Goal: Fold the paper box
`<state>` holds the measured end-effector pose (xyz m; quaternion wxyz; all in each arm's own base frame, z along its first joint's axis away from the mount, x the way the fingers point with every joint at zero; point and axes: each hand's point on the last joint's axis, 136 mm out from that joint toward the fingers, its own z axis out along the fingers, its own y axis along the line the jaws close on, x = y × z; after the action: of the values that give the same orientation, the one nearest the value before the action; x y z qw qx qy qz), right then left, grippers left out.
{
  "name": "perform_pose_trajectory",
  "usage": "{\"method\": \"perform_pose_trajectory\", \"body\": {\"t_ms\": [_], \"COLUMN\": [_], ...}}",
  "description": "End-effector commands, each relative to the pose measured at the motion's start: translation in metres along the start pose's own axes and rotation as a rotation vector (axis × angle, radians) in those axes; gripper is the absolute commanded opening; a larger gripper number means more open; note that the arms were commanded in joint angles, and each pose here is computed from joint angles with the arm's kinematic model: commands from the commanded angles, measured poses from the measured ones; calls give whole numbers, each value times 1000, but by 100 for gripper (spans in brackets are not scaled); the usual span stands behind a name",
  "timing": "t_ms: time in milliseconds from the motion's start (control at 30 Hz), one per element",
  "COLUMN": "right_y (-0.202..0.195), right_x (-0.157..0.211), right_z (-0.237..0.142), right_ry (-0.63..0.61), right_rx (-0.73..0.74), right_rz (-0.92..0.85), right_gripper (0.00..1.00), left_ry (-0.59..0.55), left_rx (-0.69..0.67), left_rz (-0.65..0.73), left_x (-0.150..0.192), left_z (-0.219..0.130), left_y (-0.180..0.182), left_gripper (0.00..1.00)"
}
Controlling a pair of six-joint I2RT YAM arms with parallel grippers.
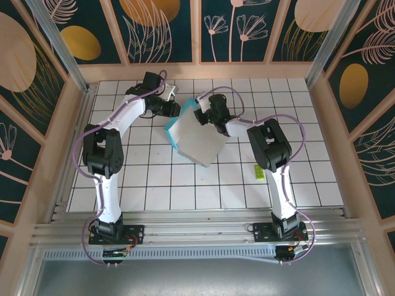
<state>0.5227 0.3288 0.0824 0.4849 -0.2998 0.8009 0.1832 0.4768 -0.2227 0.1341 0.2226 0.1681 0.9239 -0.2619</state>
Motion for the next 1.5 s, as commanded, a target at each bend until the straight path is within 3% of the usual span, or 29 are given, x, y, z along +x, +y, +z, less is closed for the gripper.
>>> {"method": "perform_pose_trajectory", "body": {"t_ms": [0,133,267,433,733,833,933,1233,1400,1467], "right_y": [25,14,26,29,37,39,39,19,21,19], "right_x": [-5,-4,-9,-15,-13,-15,-19,-35,-4,9], "right_z": [9,10,8,14,21,14,0,-40,-48,-51], "right_ry": [-33,-36,-71,-81,-39,-31,-33,58,301,407], "right_rx": [-101,-41,-112,-148,-229,-236,-220,-86,-112,-165], "right_rz": [56,134,146,145,156,106,-15,-526,-1005,-1113], "right_gripper": [10,5,19,22,6,3,0,0,0,0], "left_ry": [76,70,66,67,56,-16,-107,-429,-528,-543], "left_rx": [6,10,14,5,-2,50,41,-166,-247,-254], "left_rz": [-41,-38,-40,-37,-60,-76,-94,-122,-163,-179], "left_x": [24,23,22,22,19,7,-7,-26,-8,0], "left_z": [17,16,16,16,15,1,-22,-125,-161,-166], "left_y": [6,4,3,5,6,-9,-18,-15,-6,-5], "left_gripper": [26,26,26,26,26,31,36,49,50,50]}}
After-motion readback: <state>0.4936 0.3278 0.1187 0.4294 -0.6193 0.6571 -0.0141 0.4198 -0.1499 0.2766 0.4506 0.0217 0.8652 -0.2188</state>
